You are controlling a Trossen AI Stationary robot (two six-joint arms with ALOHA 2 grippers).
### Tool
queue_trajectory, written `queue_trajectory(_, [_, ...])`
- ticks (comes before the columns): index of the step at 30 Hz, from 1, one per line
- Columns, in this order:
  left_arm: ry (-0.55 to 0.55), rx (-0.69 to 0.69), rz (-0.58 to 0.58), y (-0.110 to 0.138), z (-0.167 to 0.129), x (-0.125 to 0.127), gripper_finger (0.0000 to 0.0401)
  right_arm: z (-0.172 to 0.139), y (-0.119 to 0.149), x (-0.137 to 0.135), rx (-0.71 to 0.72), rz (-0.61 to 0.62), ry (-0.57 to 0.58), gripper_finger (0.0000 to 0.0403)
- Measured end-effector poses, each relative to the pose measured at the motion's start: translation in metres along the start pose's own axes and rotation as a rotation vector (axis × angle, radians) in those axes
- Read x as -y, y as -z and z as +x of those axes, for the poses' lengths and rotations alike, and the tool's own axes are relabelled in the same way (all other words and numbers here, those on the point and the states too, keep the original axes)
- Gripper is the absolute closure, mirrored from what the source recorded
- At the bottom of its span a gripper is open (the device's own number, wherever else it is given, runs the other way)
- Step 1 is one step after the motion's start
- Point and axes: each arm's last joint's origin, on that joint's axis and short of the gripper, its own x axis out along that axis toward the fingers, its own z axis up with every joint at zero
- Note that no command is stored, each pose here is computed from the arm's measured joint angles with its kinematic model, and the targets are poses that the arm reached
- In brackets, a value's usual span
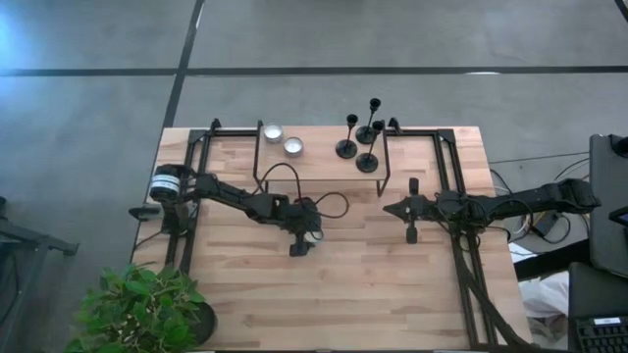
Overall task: Pick & Place candle stick holders
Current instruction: Put the blue scented candle on the shelf
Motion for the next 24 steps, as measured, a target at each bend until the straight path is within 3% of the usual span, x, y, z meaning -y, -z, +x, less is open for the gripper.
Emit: queue_trajectory(24, [-0.022, -0.002, -0.009, 0.0008, 0.0003, 0.0000, 0.0013, 0.0000, 0.0000, 0.0000, 0.000, 0.000, 0.000, 0.0394])
